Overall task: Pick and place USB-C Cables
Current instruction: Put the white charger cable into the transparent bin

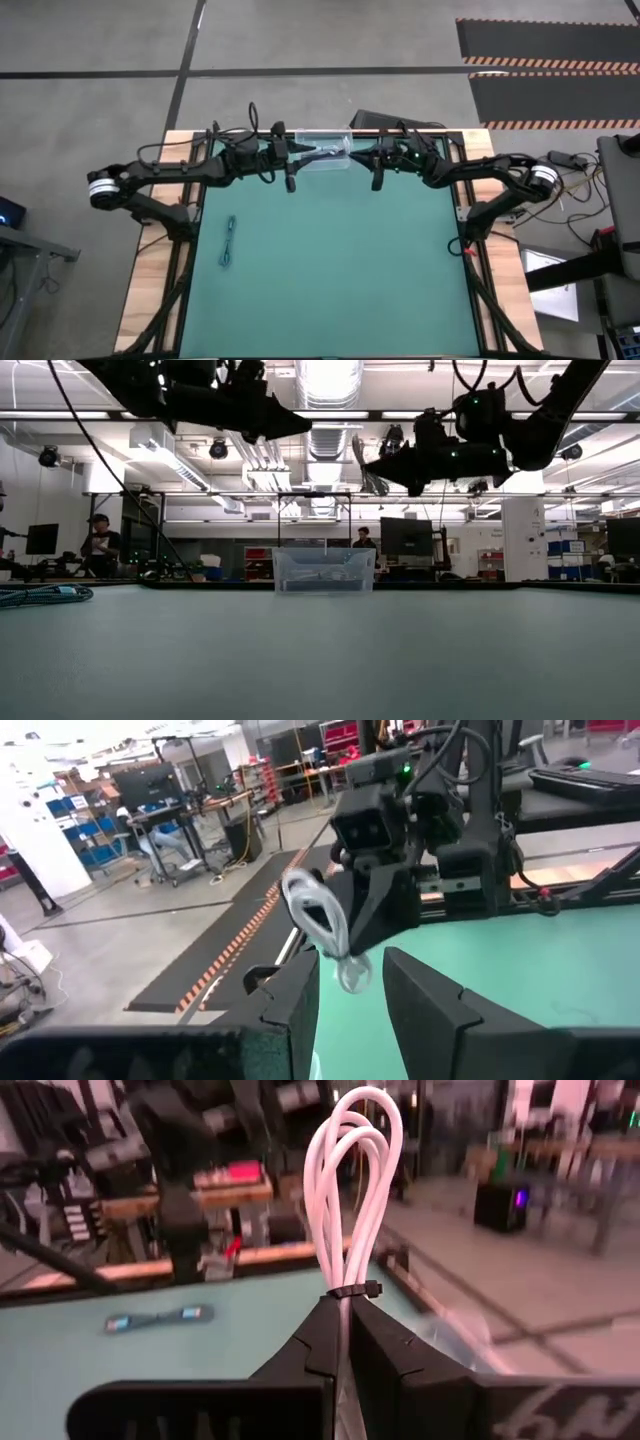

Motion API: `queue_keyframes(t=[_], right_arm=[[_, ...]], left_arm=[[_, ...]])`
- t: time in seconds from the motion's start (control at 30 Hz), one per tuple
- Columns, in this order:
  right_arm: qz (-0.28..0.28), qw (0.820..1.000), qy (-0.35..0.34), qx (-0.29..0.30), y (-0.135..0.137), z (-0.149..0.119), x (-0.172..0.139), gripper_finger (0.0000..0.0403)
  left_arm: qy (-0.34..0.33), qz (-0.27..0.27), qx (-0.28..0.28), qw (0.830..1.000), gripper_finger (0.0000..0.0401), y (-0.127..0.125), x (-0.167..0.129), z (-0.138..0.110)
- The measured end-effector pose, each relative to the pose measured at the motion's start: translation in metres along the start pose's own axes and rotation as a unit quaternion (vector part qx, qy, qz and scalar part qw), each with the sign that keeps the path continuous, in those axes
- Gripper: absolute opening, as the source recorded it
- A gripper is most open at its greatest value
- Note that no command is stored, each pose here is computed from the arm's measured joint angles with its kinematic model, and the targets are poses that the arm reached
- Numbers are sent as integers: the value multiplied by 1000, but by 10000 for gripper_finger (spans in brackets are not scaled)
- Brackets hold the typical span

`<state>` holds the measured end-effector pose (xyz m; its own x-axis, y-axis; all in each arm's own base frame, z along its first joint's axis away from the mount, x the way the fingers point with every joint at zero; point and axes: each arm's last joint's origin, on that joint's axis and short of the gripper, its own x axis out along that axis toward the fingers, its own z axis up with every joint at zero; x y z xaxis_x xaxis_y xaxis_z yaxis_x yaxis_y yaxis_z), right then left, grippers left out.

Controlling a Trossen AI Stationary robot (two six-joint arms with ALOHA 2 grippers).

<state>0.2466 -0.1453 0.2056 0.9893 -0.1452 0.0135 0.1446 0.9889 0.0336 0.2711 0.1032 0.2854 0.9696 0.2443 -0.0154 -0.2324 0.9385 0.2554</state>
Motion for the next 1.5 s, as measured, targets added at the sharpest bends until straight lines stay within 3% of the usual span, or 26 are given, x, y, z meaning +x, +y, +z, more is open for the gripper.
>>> queue_keyframes(t=[0.4,0.8,1.5], right_arm=[[28,988,-122,-87,3,21,-1,9],[37,988,-123,-82,3,20,-1,9],[35,991,-104,-82,2,16,0,9]], left_arm=[[-62,13,-45,997,98,0,22,-11],[-132,20,-84,987,98,0,40,-21],[-135,2,-125,983,98,-2,52,-23]])
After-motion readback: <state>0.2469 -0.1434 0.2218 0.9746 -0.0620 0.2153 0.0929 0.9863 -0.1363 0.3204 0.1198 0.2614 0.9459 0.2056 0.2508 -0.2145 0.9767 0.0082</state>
